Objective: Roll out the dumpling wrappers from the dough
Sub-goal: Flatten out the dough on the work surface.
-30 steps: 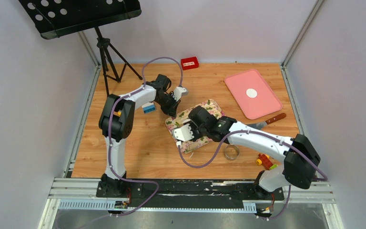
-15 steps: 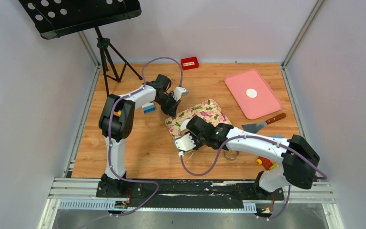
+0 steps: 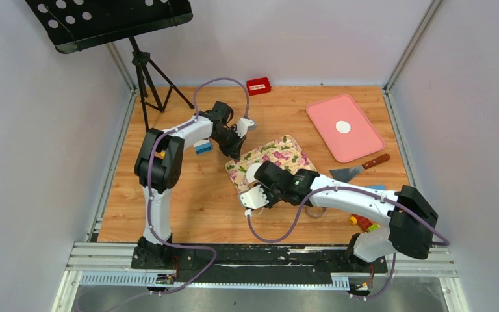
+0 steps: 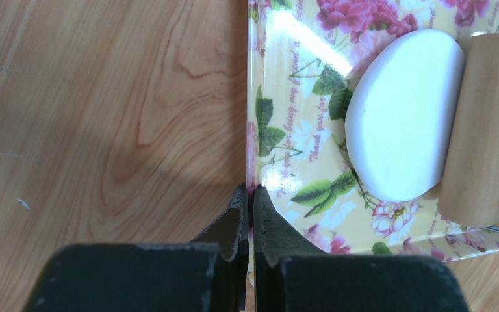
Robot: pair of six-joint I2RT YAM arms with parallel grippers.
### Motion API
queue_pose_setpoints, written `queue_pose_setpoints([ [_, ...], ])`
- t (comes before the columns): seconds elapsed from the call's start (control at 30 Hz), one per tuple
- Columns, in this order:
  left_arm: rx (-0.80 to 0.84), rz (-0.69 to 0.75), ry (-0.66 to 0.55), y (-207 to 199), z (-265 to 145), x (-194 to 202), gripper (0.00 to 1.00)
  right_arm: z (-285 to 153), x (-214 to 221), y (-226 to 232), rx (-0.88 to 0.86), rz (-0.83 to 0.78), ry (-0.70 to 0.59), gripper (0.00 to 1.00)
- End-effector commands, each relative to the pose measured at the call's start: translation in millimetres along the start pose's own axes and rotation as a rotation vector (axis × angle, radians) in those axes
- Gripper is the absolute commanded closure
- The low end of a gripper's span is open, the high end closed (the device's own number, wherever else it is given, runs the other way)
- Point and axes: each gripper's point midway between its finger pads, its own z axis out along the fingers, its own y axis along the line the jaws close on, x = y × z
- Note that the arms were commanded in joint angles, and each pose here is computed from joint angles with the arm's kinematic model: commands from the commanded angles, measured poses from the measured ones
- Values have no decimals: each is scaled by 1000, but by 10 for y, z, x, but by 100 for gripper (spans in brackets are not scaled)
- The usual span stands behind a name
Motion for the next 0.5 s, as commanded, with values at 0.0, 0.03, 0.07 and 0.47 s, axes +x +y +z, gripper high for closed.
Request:
queue_pose_setpoints([
  [0.0, -19, 26, 34, -32, -8, 80, 100, -76, 183, 1123, -461, -21, 40, 100],
  [0.03, -20, 26, 34, -32, -9, 78, 100, -90, 177, 1110, -458, -22, 38, 100],
  [0.07, -20, 27, 33, -31, -11, 76, 100, -105, 174, 1089, -449, -21, 35, 100],
  [0.47, -19, 24, 35, -27, -1, 75, 100, -566, 28, -537, 139, 111, -59, 100],
])
